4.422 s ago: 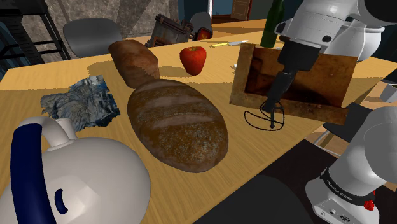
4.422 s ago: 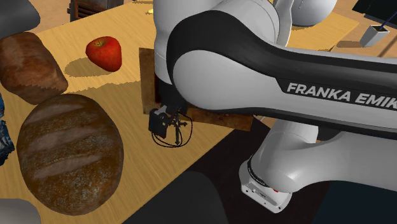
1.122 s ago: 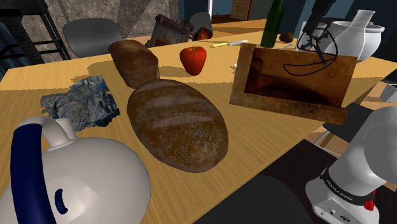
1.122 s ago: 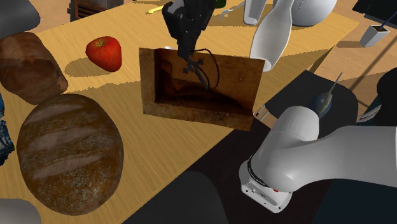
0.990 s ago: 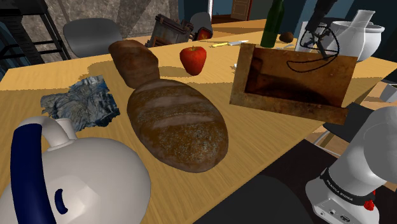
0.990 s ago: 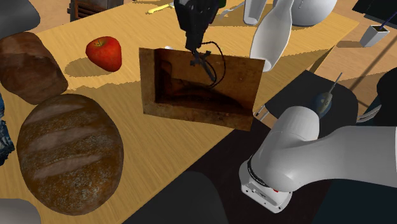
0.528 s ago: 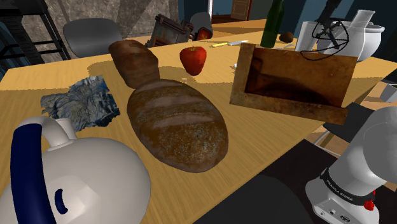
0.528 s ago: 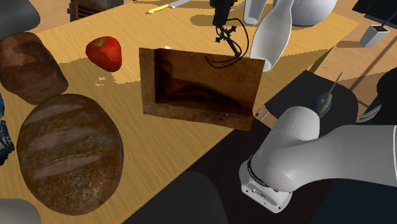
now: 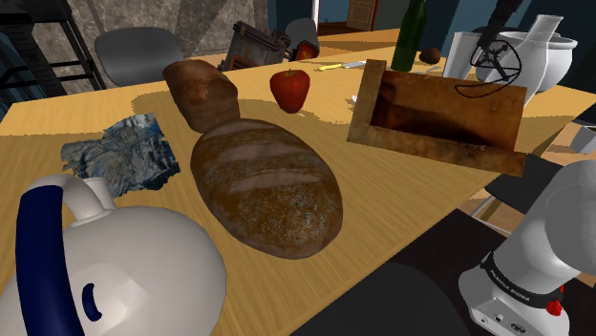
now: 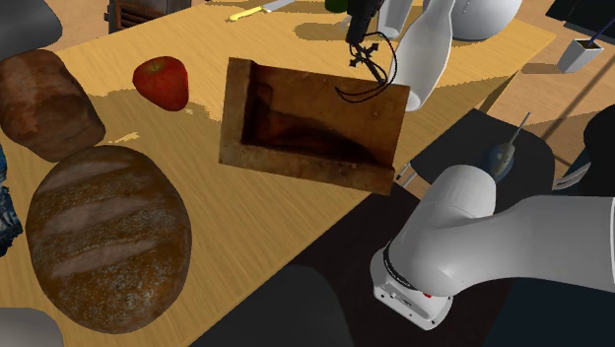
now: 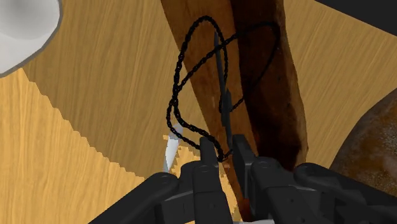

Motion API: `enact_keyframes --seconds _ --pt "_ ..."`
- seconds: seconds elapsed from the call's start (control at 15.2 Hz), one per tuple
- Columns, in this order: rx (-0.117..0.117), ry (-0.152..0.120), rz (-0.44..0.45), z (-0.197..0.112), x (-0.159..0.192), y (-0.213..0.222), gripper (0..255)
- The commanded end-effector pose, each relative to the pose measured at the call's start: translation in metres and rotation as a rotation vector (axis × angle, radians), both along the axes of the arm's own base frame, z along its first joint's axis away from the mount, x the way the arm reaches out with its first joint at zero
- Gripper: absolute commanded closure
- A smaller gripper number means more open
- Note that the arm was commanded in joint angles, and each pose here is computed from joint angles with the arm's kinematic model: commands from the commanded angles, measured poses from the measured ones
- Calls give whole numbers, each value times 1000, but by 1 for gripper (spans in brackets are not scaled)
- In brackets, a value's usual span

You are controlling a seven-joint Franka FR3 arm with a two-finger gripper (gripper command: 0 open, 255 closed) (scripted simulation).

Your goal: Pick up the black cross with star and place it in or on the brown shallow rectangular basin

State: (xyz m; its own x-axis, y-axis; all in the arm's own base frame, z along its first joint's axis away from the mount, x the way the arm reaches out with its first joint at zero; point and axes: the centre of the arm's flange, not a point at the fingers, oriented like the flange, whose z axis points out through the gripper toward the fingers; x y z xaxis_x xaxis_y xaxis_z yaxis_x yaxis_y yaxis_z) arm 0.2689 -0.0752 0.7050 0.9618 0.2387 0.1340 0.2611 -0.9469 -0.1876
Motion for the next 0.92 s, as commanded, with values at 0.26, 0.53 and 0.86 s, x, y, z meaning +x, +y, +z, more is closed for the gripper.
enact_keyframes --seconds 0.26,0.53,0.86 --pt "0 3 1 -32 1 -1 255" --pt "0 3 1 -53 1 -1 255" --pt "0 3 1 -59 1 -1 255"
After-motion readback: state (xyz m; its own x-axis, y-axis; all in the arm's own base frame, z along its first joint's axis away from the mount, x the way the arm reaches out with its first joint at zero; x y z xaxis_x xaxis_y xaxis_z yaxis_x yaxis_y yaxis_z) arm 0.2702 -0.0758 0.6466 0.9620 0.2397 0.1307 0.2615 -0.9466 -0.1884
